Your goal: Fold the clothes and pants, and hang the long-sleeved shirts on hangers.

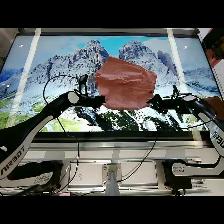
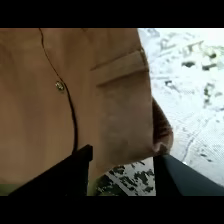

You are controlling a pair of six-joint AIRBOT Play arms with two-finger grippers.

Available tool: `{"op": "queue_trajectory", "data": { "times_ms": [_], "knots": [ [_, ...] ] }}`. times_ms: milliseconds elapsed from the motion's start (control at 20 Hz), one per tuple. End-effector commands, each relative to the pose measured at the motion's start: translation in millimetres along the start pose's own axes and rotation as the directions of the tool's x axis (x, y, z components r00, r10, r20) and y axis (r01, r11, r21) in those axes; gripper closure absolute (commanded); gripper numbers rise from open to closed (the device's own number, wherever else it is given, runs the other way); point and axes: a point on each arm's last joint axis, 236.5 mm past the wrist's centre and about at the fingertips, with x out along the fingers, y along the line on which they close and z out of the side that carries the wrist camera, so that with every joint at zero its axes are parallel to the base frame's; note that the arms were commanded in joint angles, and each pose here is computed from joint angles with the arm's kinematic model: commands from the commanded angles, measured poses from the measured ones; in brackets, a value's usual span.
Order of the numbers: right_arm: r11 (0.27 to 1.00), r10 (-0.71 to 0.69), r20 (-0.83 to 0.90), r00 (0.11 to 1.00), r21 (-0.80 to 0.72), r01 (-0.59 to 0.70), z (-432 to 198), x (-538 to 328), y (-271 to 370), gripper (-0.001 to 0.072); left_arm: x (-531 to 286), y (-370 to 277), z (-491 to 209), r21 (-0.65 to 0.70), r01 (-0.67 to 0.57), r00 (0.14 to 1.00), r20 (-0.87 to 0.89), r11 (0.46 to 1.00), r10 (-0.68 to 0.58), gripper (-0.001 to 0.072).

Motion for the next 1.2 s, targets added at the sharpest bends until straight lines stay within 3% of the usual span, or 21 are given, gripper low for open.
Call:
{"op": "queue_trajectory", "data": {
  "times_ms": [0, 150, 350, 550, 700, 800, 950, 1050, 1150],
  "knots": [
    [0.999, -0.038, 0.137, 0.990, 0.027, 0.034, 31.8, 2.2, -9.0, 0.0421, 0.1, 0.8, 3.1, 0.001, -0.002, 1.000, 0.013, 1.000, 0.002, 0.0690],
    [0.999, -0.018, 0.140, 0.990, 0.036, 0.013, 32.3, 2.1, -2.8, 0.0693, 0.0, 0.9, 5.6, 0.002, -0.003, 1.000, 0.023, 1.000, 0.003, 0.0690],
    [0.953, 0.062, 0.095, 0.994, -0.303, -0.030, 27.2, -15.4, 34.0, 0.0695, -7.5, -4.8, 11.2, 0.102, 0.005, 0.999, 0.043, 0.995, -0.009, 0.0690],
    [0.877, 0.185, 0.260, 0.948, -0.479, -0.040, 62.7, -87.2, 110.7, 0.0696, -55.8, -32.4, 53.0, 0.234, 0.028, 0.981, 0.180, 0.972, -0.072, 0.0691],
    [0.787, 0.325, 0.386, 0.863, -0.617, -0.021, 69.6, -171.9, 185.2, 0.0696, -129.0, -70.0, 93.1, 0.387, 0.015, 0.927, 0.340, 0.922, -0.158, 0.0691],
    [0.713, 0.415, 0.460, 0.785, -0.700, 0.033, 57.9, -237.0, 229.5, 0.0696, -192.4, -99.1, 112.6, 0.471, -0.014, 0.861, 0.454, 0.882, -0.229, 0.0691],
    [0.599, 0.538, 0.509, 0.672, -0.792, 0.119, 11.2, -325.9, 279.3, 0.0696, -305.0, -144.7, 125.9, 0.529, -0.055, 0.688, 0.635, 0.847, -0.352, 0.0691],
    [0.518, 0.605, 0.477, 0.638, -0.844, 0.141, -38.2, -366.7, 300.0, 0.0697, -369.3, -168.0, 113.4, 0.565, -0.068, 0.588, 0.688, 0.822, -0.425, 0.0693],
    [0.487, 0.650, 0.442, 0.619, -0.867, 0.108, -86.2, -394.8, 309.3, 0.0697, -418.8, -181.1, 93.8, 0.572, -0.035, 0.507, 0.717, 0.820, -0.478, 0.0695]
  ]
}}
